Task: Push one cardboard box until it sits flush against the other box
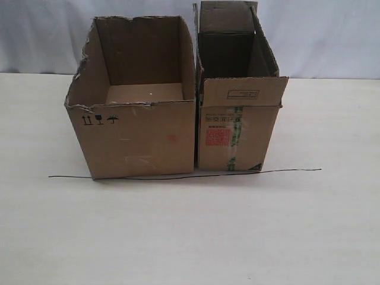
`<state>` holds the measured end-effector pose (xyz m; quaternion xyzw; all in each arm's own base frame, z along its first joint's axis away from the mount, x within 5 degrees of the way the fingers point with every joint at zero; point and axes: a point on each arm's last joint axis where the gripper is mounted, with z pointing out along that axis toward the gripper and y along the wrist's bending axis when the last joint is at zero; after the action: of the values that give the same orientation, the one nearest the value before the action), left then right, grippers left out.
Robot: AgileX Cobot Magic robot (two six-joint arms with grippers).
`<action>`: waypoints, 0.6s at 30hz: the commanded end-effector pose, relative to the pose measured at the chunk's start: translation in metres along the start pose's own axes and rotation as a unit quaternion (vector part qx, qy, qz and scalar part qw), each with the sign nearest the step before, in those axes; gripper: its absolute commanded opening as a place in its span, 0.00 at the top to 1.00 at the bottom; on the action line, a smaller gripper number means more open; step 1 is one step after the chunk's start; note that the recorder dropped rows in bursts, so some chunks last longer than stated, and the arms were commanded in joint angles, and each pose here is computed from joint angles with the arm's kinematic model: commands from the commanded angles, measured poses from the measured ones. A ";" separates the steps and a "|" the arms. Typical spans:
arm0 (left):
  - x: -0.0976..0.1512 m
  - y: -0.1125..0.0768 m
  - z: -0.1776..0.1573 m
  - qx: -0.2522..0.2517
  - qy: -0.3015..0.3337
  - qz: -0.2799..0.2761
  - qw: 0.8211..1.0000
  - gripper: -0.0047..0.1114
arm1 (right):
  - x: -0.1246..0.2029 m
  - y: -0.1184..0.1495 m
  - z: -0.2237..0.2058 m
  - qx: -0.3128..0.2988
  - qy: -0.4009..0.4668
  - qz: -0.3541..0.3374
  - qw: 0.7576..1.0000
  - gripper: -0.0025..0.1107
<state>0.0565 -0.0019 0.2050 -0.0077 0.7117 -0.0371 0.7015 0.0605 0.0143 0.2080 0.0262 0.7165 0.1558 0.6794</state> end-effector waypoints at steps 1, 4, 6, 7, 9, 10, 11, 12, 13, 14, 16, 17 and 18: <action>0.000 0.000 0.000 0.002 -0.004 -0.003 1.000 0.96 | 0.000 -0.001 -0.005 0.008 -0.030 -0.045 0.999 0.93; 0.000 0.000 0.000 0.002 -0.004 -0.003 1.000 0.96 | -0.002 -0.003 -0.006 0.018 -0.041 -0.044 0.998 0.93; 0.000 0.000 0.000 0.002 -0.004 -0.003 1.000 0.96 | -0.002 -0.003 -0.006 0.018 -0.038 -0.047 0.998 0.93; 0.000 0.000 0.000 0.002 -0.004 -0.003 1.000 0.96 | 0.000 -0.005 -0.006 0.028 -0.028 -0.059 0.997 0.93; 0.000 0.000 0.000 0.002 -0.004 -0.003 1.000 0.96 | 0.001 -0.010 -0.006 0.055 -0.021 -0.050 0.997 0.93; 0.000 0.000 0.000 0.002 -0.004 -0.003 1.000 0.96 | 0.002 -0.011 -0.006 0.060 -0.015 -0.044 0.997 0.93; 0.000 0.000 0.000 0.002 -0.004 -0.003 1.000 0.96 | 0.003 -0.011 -0.006 0.059 -0.012 -0.038 0.997 0.93; 0.000 0.000 0.000 0.002 -0.004 -0.003 1.000 0.96 | 0.003 -0.011 -0.006 0.059 -0.010 -0.051 0.997 0.93; 0.000 0.000 0.000 0.002 -0.004 -0.003 1.000 0.96 | 0.003 -0.011 -0.006 0.059 -0.009 -0.069 0.996 0.93; 0.000 0.000 0.000 0.002 -0.004 -0.003 1.000 0.96 | 0.003 -0.011 -0.006 0.060 -0.008 -0.087 0.994 0.93; 0.000 0.000 0.000 0.002 -0.004 -0.003 1.000 0.96 | 0.003 -0.011 -0.006 0.059 -0.008 -0.089 0.994 0.93; 0.000 0.000 0.000 0.002 -0.004 -0.003 1.000 0.96 | 0.004 -0.011 -0.006 0.059 -0.004 -0.079 0.995 0.93; 0.000 0.000 0.000 0.002 -0.004 -0.003 1.000 0.96 | 0.004 -0.011 -0.006 0.058 -0.004 -0.066 0.996 0.93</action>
<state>0.0565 -0.0019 0.2050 -0.0077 0.7117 -0.0371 0.7015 0.0563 0.0042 0.2044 0.0119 0.7154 0.0651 0.6956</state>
